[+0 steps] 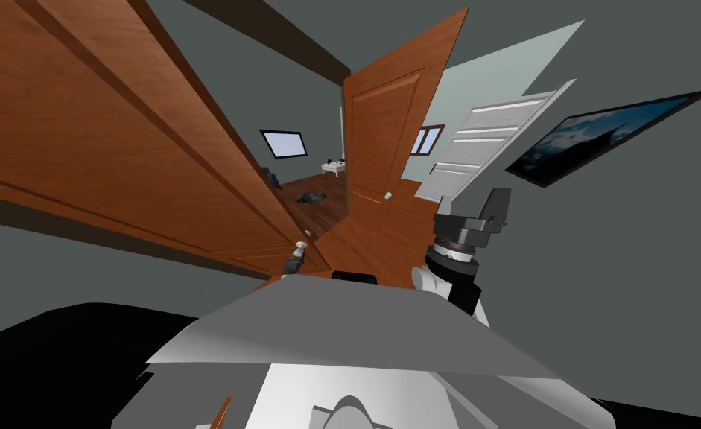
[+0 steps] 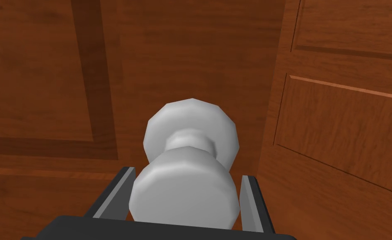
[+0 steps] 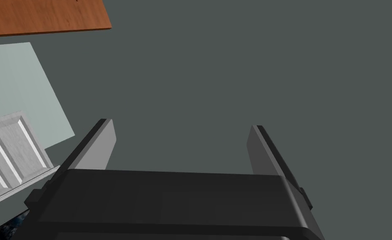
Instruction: Pull the door open
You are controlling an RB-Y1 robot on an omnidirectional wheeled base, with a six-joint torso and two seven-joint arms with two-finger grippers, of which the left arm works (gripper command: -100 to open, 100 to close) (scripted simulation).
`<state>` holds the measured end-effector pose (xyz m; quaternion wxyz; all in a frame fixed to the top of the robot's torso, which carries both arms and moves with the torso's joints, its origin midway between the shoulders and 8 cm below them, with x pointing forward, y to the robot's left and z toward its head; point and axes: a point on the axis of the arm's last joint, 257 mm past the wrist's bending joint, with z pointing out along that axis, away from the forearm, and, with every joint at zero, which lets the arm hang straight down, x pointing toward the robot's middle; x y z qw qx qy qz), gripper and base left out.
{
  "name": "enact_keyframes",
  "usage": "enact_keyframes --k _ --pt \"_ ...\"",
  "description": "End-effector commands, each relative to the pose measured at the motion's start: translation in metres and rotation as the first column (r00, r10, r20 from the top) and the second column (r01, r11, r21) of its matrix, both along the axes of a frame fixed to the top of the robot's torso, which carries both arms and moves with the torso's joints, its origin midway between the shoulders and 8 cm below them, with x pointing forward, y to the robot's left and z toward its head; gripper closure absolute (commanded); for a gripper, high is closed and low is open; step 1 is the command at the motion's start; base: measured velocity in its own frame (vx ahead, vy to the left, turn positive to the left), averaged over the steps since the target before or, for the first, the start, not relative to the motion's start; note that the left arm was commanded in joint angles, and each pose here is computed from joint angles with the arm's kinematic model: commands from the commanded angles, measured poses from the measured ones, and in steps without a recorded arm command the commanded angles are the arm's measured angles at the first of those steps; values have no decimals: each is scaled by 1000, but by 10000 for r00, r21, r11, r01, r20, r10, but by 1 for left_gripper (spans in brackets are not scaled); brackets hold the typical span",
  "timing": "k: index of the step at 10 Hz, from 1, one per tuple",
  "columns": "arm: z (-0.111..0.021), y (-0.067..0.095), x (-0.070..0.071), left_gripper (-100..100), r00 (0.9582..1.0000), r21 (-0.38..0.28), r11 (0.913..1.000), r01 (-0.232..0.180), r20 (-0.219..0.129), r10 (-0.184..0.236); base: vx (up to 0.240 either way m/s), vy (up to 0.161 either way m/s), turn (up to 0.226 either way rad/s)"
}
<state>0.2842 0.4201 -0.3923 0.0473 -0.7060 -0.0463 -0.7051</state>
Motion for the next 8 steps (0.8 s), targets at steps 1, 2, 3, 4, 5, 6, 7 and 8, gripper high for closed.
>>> enact_keyframes --k 1,2,3,4,5,6,7,8 --pt "0 0 0 100 10000 0 10000 0 0 0 -99 6 -24" --pt "-1 -2 -5 100 9999 -17 9999 145 -30 -145 -159 24 -101" --pt "-1 -2 -7 100 9998 -14 9998 212 -23 -212 -248 32 -169" --pt "-1 -2 -9 100 9996 -12 9996 289 -16 -289 -225 59 -149" --pt "-1 -2 -12 100 9991 -10 9991 416 -6 -416 -242 45 -182" --pt "-1 -2 -14 100 9987 -9 9987 502 0 -502 -235 37 -149" --pt "0 -2 -17 100 9983 -10 9983 585 5 -585 -205 33 -106" --pt "0 -2 -19 100 9978 -11 9978 663 8 -663 -186 29 -117"
